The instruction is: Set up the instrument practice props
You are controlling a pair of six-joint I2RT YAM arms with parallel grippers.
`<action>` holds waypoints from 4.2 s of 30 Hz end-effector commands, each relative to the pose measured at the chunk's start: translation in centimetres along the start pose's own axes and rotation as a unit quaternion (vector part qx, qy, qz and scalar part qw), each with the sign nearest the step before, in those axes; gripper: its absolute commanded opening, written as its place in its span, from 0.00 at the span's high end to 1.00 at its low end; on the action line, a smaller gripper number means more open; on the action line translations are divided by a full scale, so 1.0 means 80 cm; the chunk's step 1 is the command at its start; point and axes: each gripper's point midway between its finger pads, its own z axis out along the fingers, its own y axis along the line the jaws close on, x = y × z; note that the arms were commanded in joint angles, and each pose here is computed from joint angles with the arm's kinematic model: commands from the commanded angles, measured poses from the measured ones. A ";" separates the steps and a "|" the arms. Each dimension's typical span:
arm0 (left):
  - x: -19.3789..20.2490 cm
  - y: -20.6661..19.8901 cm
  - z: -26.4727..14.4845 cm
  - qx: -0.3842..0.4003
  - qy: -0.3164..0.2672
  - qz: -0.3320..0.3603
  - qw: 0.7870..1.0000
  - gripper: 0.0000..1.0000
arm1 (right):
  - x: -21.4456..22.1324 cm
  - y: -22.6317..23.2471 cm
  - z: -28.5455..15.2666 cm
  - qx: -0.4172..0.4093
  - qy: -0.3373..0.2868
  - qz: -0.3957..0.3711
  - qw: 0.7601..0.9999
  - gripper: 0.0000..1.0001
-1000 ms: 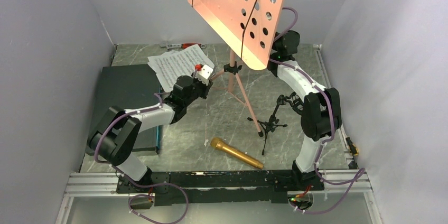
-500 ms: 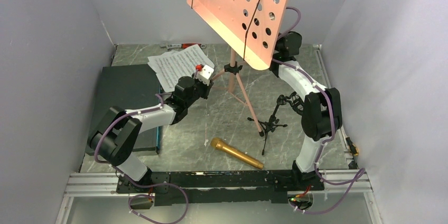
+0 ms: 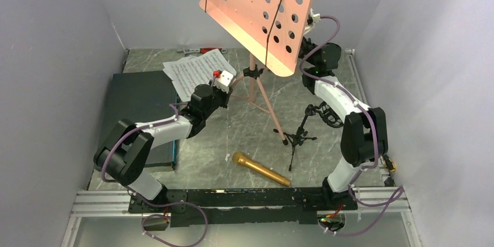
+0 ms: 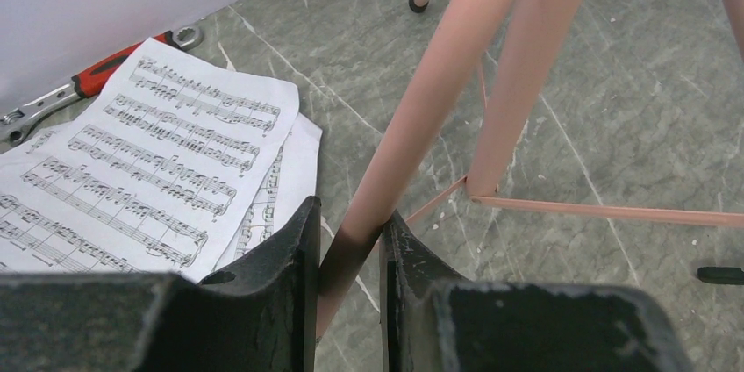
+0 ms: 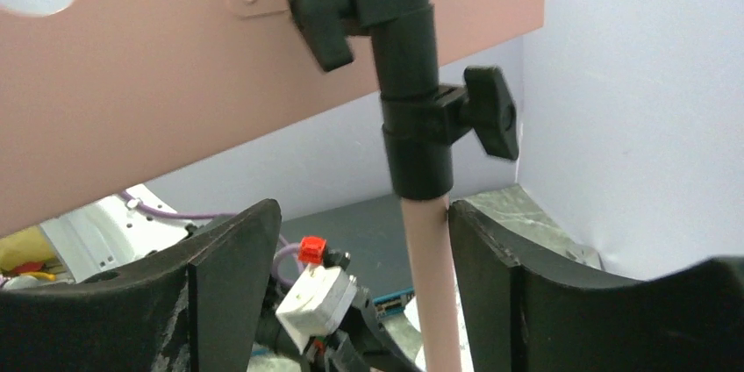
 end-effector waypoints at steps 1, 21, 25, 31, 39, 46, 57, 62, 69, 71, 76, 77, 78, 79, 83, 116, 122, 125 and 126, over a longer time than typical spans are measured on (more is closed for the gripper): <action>0.010 0.036 -0.012 -0.076 0.016 -0.066 0.995 0.97 | -0.029 0.020 -0.017 0.015 -0.014 -0.053 0.998 0.22; 0.004 0.017 -0.015 -0.048 0.021 -0.058 0.997 0.97 | -0.050 0.052 -0.126 0.271 0.010 -0.127 0.954 0.01; 0.004 0.016 -0.014 -0.046 0.022 -0.056 0.997 0.97 | -0.058 0.098 -0.137 0.266 0.018 -0.142 0.953 0.01; 0.002 0.015 -0.016 -0.044 0.020 -0.055 0.997 0.97 | -0.071 0.173 -0.151 0.239 0.014 -0.178 0.955 0.01; 0.001 0.016 -0.018 -0.044 0.019 -0.053 0.997 0.97 | -0.112 0.223 -0.131 0.183 -0.013 -0.200 0.962 0.01; -0.001 0.014 -0.022 -0.041 0.017 -0.056 0.997 0.97 | -0.136 0.196 -0.104 0.176 -0.021 -0.161 0.971 0.01; -0.005 0.010 -0.023 -0.034 0.014 -0.058 0.998 0.97 | -0.151 0.130 -0.095 0.259 -0.034 -0.124 0.957 0.13; -0.003 0.007 -0.024 -0.029 0.016 -0.058 0.998 0.97 | -0.158 0.087 -0.113 0.336 -0.055 -0.124 0.932 0.28; -0.002 0.005 -0.024 -0.025 0.017 -0.058 0.998 0.97 | -0.160 0.023 -0.130 0.426 -0.048 -0.123 0.895 0.28; -0.002 0.004 -0.023 -0.024 0.017 -0.059 0.998 0.97 | -0.161 0.010 -0.135 0.445 -0.051 -0.121 0.886 0.28; -0.001 0.003 -0.023 -0.022 0.019 -0.060 0.998 0.97 | -0.156 -0.014 -0.144 0.478 -0.042 -0.115 0.870 0.28; -0.002 0.003 -0.023 -0.022 0.018 -0.060 0.998 0.97 | -0.153 -0.015 -0.144 0.476 -0.041 -0.114 0.871 0.28; -0.001 0.002 -0.023 -0.022 0.019 -0.060 0.998 0.97 | -0.153 -0.012 -0.144 0.473 -0.044 -0.115 0.872 0.28; -0.001 0.003 -0.022 -0.022 0.018 -0.061 0.998 0.97 | -0.152 -0.011 -0.144 0.471 -0.046 -0.115 0.873 0.28; -0.002 0.001 -0.022 -0.020 0.018 -0.061 0.998 0.97 | -0.154 -0.007 -0.149 0.478 -0.047 -0.117 0.869 0.26; -0.031 -0.011 -0.040 0.012 0.000 -0.076 0.997 0.41 | -0.068 0.075 -0.174 0.402 -0.019 -0.083 0.912 0.19; -0.051 -0.016 -0.054 0.025 -0.018 -0.092 0.995 0.27 | -0.054 0.077 -0.171 0.386 -0.006 -0.075 0.919 0.18; -0.062 -0.016 -0.063 0.027 -0.025 -0.099 0.994 0.22 | -0.049 0.079 -0.168 0.376 0.001 -0.073 0.924 0.18; -0.068 -0.016 -0.067 0.028 -0.030 -0.102 0.994 0.20 | -0.046 0.079 -0.167 0.373 0.004 -0.071 0.925 0.17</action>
